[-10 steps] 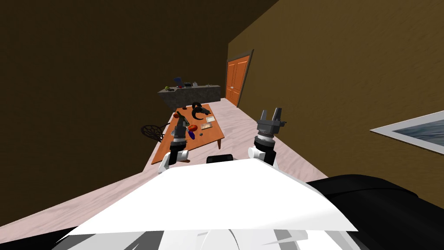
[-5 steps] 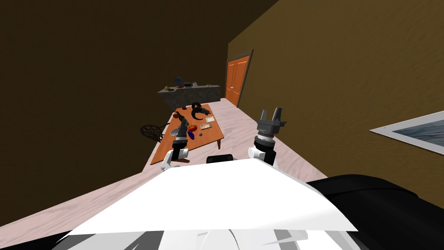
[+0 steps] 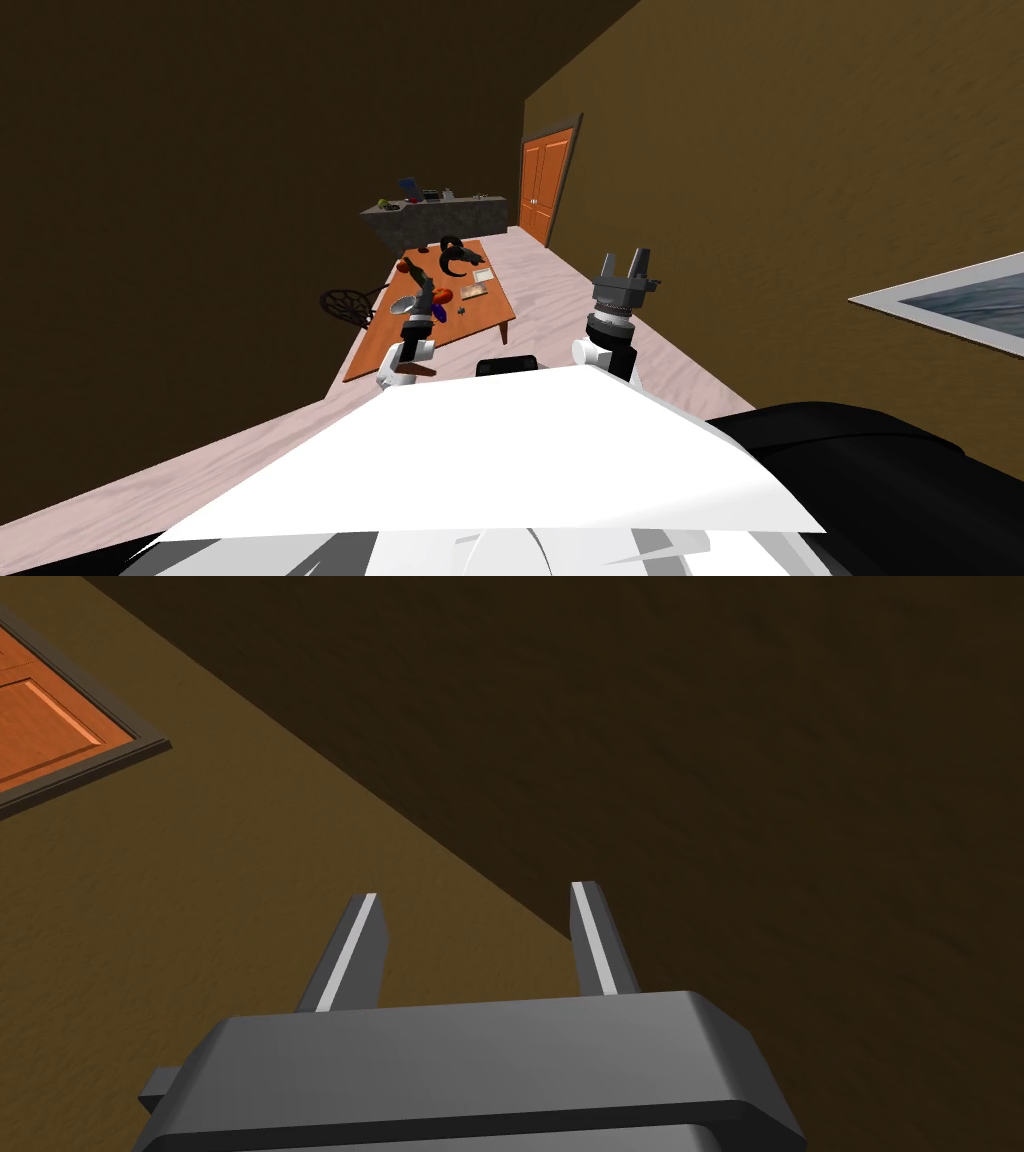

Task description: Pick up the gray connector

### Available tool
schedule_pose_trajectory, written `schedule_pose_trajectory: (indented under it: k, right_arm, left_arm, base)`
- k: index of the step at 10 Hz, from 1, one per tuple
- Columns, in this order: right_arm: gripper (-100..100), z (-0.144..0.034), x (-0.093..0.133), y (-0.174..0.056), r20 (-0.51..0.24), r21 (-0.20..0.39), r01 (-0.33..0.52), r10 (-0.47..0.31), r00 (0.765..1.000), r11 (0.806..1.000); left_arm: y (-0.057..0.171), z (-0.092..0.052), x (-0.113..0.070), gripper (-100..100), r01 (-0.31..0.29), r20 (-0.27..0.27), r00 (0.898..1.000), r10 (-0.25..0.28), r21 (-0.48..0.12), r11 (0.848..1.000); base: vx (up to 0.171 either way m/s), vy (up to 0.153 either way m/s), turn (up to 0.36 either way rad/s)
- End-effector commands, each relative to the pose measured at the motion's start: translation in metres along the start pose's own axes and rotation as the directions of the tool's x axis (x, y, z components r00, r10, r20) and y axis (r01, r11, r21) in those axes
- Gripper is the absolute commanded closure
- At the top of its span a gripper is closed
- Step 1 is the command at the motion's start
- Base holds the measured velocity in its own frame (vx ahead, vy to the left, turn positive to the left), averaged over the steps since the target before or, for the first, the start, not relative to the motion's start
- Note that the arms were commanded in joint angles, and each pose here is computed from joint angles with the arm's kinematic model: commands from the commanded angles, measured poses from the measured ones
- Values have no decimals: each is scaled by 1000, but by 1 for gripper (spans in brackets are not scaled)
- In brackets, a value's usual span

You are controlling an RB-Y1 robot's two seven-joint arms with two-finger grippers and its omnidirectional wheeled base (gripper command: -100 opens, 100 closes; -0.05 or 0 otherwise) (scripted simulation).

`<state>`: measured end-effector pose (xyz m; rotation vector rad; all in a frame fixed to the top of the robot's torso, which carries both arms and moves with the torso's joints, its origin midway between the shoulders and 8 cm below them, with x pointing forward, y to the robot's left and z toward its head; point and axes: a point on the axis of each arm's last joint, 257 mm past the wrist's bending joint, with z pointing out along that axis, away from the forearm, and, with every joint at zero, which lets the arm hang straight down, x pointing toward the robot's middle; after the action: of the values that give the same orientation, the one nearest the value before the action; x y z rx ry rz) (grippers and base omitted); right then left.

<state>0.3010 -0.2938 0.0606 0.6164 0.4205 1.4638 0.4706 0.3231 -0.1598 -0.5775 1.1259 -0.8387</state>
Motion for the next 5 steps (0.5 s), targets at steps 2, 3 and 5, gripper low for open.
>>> schedule_pose_trajectory:
  k: [2, 3, 5]
  right_arm:
    - [0, 0, 0, 0, 0, 0, 0, 0, 1000, 1000]
    - [0, 0, 0, 0, 0, 0, 0, 0, 1000, 1000]
    - [0, 0, 0, 0, 0, 0, 0, 0, 1000, 1000]
  left_arm:
    - [29, 0, 4, -100, -33, -14, 999, 32, -64, 997]
    - [42, 2, 2, -100, -54, -17, 998, 53, -93, 994]
    - [64, 1, 4, -100, -73, -28, 997, 69, -140, 988]
  base:
    - [9, -24, -26]
    - [11, -20, -34]
    - [8, -18, -22]
